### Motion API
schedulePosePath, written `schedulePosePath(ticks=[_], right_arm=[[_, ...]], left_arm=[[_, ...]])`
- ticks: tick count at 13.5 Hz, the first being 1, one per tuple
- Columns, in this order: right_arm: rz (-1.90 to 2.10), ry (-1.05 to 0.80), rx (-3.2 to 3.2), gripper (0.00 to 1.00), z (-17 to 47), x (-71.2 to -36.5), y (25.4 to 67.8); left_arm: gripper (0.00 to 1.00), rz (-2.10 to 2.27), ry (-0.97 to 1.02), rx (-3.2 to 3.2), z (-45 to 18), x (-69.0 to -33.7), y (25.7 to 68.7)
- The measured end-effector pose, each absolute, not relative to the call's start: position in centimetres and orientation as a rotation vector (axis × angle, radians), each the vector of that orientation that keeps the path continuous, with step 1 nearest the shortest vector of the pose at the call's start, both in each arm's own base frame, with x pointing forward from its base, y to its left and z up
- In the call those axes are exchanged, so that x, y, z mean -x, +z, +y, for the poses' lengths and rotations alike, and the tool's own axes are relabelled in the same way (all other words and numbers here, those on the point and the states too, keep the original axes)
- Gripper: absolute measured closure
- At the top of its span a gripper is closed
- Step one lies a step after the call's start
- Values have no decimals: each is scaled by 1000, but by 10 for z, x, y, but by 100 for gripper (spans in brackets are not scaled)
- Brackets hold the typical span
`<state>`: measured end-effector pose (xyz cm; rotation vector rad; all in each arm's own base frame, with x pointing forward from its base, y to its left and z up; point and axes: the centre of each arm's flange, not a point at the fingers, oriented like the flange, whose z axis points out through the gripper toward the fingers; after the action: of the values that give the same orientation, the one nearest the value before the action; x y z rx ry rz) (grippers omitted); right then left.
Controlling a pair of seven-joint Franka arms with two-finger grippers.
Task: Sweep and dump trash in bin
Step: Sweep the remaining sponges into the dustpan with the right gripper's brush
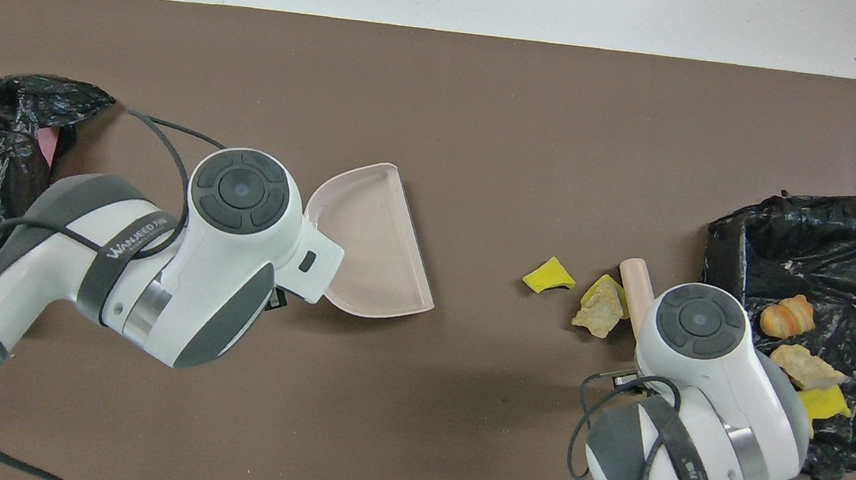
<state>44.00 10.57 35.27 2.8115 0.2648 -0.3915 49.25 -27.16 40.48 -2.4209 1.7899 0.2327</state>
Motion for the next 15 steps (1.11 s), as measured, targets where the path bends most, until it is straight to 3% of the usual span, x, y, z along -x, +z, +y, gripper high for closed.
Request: schedulePosePath(ticks=[4,11,15], right_arm=[[225,-389,-2904,74,137,-439,339],[188,-423,-3040,74,212,-421,331],[143,-542,-3215,74,254,-421,331]], left_arm=[[69,1864,249,2363,-291,-471,380],[69,1924,243,2307,-324,-448,376],[69,1898,244,2322,-335,-438,364]])
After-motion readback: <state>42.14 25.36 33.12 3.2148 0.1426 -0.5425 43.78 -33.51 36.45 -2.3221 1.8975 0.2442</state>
